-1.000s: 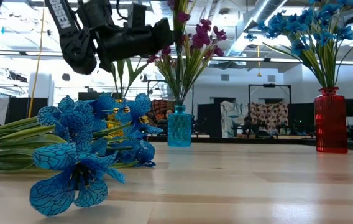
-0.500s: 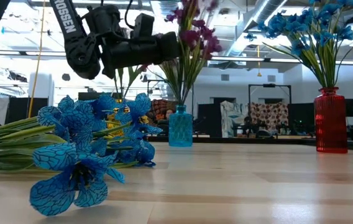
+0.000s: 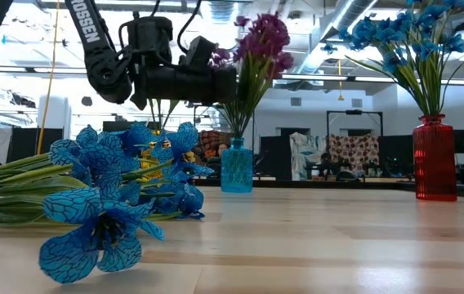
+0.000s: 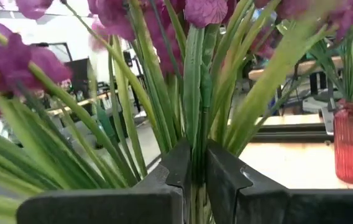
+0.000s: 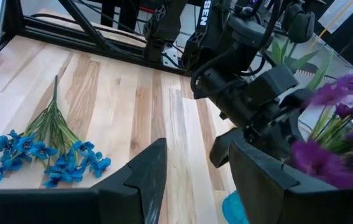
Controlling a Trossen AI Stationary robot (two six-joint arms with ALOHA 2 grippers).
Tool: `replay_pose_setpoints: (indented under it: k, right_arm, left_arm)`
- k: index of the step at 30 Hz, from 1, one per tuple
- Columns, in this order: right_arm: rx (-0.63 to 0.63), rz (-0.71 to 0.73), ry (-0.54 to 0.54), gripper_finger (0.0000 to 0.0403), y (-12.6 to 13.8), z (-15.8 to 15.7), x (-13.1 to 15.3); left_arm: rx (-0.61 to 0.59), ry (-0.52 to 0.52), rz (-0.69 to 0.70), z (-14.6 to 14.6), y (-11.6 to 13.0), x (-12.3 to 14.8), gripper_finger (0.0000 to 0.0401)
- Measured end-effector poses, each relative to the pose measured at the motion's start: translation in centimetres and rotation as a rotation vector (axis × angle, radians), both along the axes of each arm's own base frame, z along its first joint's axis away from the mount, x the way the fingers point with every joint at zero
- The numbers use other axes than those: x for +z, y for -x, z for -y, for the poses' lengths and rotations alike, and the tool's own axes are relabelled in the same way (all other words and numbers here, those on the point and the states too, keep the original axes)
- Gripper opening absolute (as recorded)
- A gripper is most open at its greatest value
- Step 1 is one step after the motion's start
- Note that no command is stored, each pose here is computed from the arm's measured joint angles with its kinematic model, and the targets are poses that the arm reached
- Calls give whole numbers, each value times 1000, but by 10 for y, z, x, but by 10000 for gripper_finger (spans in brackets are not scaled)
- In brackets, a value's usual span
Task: Sort flowers into vase by color
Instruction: Put the violet flower into the blue vase
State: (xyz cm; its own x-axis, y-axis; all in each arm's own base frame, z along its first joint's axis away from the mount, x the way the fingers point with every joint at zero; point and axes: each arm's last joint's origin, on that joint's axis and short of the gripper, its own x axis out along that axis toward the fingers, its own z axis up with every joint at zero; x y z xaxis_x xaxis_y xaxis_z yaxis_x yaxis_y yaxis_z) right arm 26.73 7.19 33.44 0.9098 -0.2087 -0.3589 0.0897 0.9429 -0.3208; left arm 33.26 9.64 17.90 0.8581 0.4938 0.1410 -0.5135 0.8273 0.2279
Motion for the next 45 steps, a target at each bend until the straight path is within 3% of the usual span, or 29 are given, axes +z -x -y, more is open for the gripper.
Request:
replay_pose_setpoints:
  k: [7,17,22,27,35,45]
  right_arm:
    - [0,0,0,198,0,0,0]
    - [0,0,0,198,0,0,0]
    - [-1,2,-7,198,0,0,0]
    - [-5,4,-17,198,0,0,0]
    - [32,7,-18,198,6,-9,2]
    - [82,55,-36,198,19,-18,14]
  left_arm:
    - [-8,65,48,0,0,1,47]
    - [-41,189,79,3,-1,-2,181]
    - [-76,207,63,11,-4,-4,224]
    - [-83,155,30,19,-5,-3,235]
    - [24,181,-92,27,3,11,236]
    - [19,225,-201,34,22,37,236]
